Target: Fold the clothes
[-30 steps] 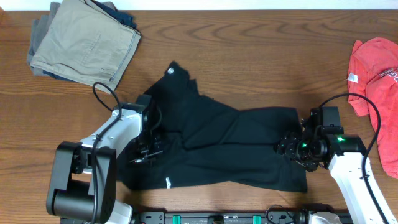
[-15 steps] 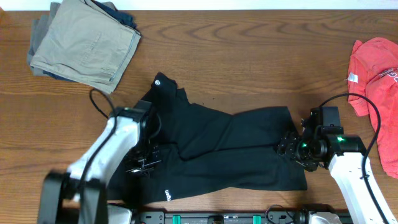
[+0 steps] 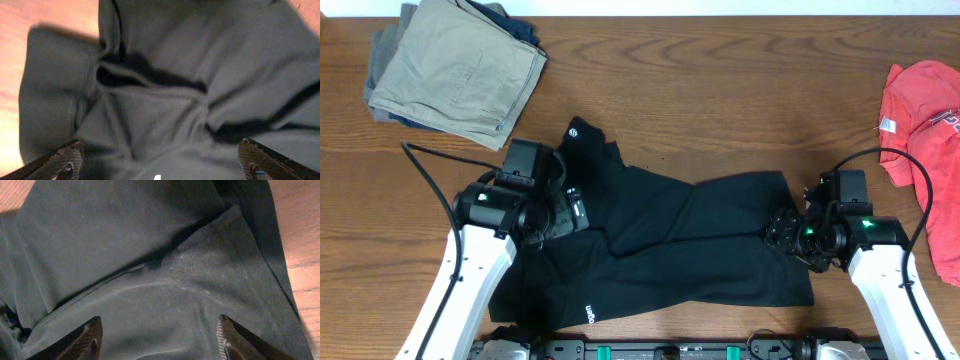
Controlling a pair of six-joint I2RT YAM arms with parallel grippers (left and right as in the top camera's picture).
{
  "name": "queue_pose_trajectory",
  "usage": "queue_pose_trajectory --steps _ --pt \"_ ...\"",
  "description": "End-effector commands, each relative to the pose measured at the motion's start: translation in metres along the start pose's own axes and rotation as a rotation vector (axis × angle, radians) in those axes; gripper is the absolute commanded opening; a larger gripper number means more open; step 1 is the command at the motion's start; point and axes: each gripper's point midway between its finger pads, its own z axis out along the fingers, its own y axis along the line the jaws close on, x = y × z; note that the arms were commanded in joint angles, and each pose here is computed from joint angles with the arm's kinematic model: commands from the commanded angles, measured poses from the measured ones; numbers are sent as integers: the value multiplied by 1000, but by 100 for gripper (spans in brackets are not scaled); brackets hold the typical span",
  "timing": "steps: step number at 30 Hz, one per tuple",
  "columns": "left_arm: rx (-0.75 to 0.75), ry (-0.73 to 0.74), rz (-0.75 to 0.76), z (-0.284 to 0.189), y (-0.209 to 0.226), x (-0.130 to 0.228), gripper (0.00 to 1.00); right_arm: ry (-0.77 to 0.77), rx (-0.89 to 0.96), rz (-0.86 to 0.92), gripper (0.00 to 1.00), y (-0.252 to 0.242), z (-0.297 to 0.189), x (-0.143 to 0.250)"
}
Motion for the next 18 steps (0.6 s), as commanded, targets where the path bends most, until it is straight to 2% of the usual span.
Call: queue_pose_trajectory --steps 1,7,11,18 --pt "-6 -70 17 3 -5 -24 100 -4 -13 -13 72 1 -2 -1" --pt "75 -259 106 11 -29 -83 99 2 -22 -38 72 3 -2 1" --pt "103 -356 135 23 -35 -123 91 5 -21 -38 72 2 -2 1" --pt "41 -300 230 70 -33 -161 90 -3 -24 -40 74 3 -2 -1"
